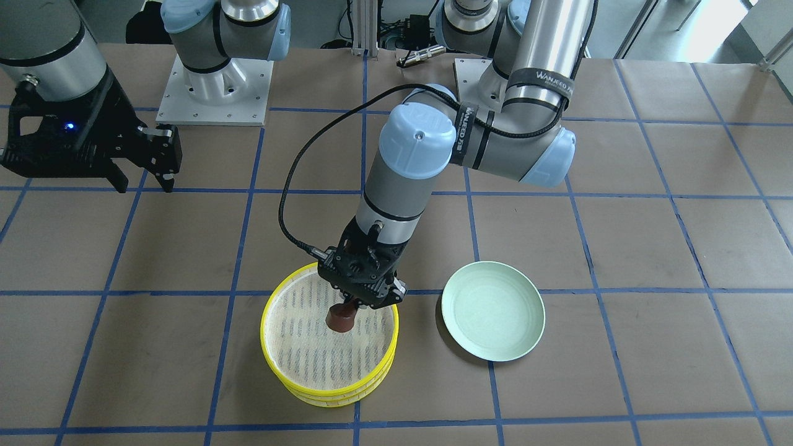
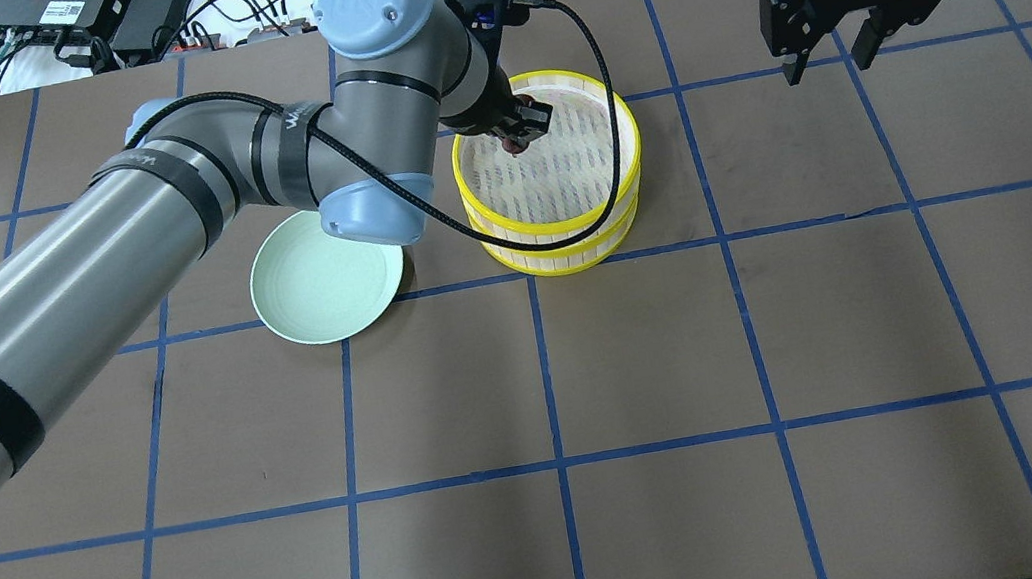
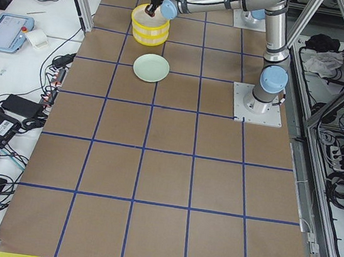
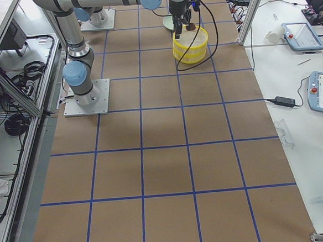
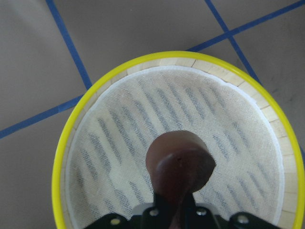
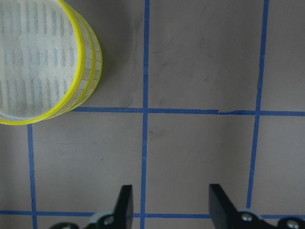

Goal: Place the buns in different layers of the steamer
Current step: 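Carry the red bun into the top steamer tier and release it with the left gripper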

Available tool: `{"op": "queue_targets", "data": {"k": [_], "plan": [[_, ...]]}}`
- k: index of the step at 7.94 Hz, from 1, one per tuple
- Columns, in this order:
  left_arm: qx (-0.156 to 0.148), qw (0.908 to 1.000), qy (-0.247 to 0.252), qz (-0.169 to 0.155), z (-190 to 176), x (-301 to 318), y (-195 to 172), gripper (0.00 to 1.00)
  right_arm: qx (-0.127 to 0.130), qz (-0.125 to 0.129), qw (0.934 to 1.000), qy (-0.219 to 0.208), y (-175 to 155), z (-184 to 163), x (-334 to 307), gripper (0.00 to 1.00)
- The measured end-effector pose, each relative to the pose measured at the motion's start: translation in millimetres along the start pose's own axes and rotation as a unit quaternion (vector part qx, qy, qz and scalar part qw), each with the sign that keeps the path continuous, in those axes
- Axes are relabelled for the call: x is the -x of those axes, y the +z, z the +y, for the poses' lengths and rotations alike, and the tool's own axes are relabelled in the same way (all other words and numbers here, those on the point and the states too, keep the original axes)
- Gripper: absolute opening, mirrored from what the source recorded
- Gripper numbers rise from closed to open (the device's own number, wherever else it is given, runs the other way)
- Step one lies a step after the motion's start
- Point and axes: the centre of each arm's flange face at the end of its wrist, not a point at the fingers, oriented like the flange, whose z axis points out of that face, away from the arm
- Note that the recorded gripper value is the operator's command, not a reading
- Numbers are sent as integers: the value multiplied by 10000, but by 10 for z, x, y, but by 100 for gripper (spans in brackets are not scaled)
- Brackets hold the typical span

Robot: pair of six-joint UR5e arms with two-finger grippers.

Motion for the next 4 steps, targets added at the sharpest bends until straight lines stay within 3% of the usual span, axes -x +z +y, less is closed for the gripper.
{"op": "queue_targets", "data": {"k": [1,2,4], "plan": [[9,9999,-18,133,-7,-22,142,65,2,-18,10000,-2,1,0,4,63],[30,9997,-55,215,-9,-35,226,94,4,-31,10000,-1,3,1,6,63],[57,9988,-394,268,-9,-45,274,100,10,-45,10000,2,10,2,9,63]]}}
